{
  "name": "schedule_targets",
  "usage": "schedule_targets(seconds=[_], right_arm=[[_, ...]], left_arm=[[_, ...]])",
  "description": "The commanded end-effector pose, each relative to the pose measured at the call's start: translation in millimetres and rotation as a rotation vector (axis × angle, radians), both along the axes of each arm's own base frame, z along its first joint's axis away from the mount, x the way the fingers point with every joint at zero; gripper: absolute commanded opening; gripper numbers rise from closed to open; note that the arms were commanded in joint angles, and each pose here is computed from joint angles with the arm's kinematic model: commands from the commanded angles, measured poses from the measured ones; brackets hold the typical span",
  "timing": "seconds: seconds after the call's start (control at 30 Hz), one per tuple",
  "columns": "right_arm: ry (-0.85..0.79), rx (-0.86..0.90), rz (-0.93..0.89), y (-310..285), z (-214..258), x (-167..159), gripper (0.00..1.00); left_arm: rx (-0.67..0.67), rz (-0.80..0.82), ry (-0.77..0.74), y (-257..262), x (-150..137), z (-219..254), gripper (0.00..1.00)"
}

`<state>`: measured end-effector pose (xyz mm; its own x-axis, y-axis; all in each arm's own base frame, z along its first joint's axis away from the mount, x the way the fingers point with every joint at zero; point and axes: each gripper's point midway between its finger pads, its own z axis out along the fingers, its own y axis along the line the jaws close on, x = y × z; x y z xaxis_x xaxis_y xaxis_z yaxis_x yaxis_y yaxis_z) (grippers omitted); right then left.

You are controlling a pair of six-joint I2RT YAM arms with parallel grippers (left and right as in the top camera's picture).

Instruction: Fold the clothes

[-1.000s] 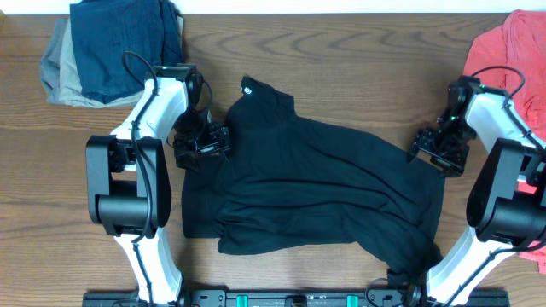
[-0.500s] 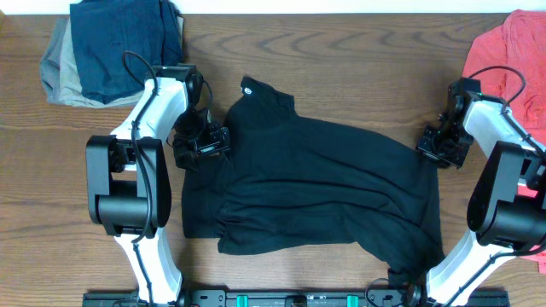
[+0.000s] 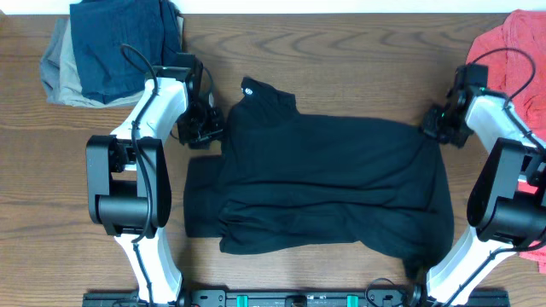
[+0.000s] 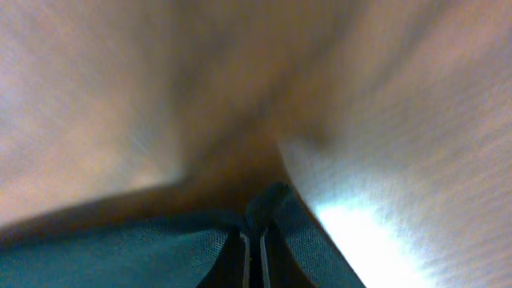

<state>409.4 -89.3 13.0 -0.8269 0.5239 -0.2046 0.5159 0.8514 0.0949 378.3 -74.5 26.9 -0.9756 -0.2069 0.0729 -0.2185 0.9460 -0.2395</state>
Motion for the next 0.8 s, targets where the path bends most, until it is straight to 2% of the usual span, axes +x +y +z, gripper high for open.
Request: schedule_targets(seconds=[0.0,0.07,0.1,0.23,0.27,0.3,0.33,0.43,0.5,0.57,0.6,0.77], right_arm=[[-0.13,-0.051,-0.052,-28,42,40,0.01],[-0.185,-0.066,-0.061,-36,65,55,0.01],[-0.205,-0.075,-0.068,-41,76,61,0.01],[-0.275,-0.129,-0.098,-63,120,76,0.01],[-0.287,-0.135,-0.098,-67,130,78,0.01],[-0.295,-0.138,-0.102,-70,137,79,0.01],[-0.299,-0.141,-0.105,-72,143,79,0.02],[-0.296,-0.14,-0.106,-73,148,78,0.02],[-0.282,-0.136,-0.104,-71,144,76,0.02],[-0.262,-0.129,-0.101,-69,139,74,0.02],[-0.251,-0.126,-0.097,-67,135,74,0.02],[-0.21,-0.115,-0.083,-60,124,71,0.01]], left_arm=[[0.005,-0.008,-0.057,0,14,-5,0.26],[0.001,-0.008,-0.109,-1,27,-4,0.09],[-0.001,-0.007,-0.134,-2,33,-4,0.06],[-0.006,0.007,-0.206,3,51,0,0.06],[-0.008,0.014,-0.214,6,54,2,0.09],[-0.017,0.018,-0.215,6,55,5,0.17],[-0.039,0.016,-0.217,4,57,10,0.3],[-0.143,-0.041,-0.23,-17,56,26,0.55],[-0.197,-0.079,-0.227,-34,52,30,0.82],[-0.213,-0.107,-0.216,-48,48,29,0.96],[-0.215,-0.127,-0.216,-57,46,27,0.99],[-0.227,-0.216,-0.234,-95,44,18,0.98]])
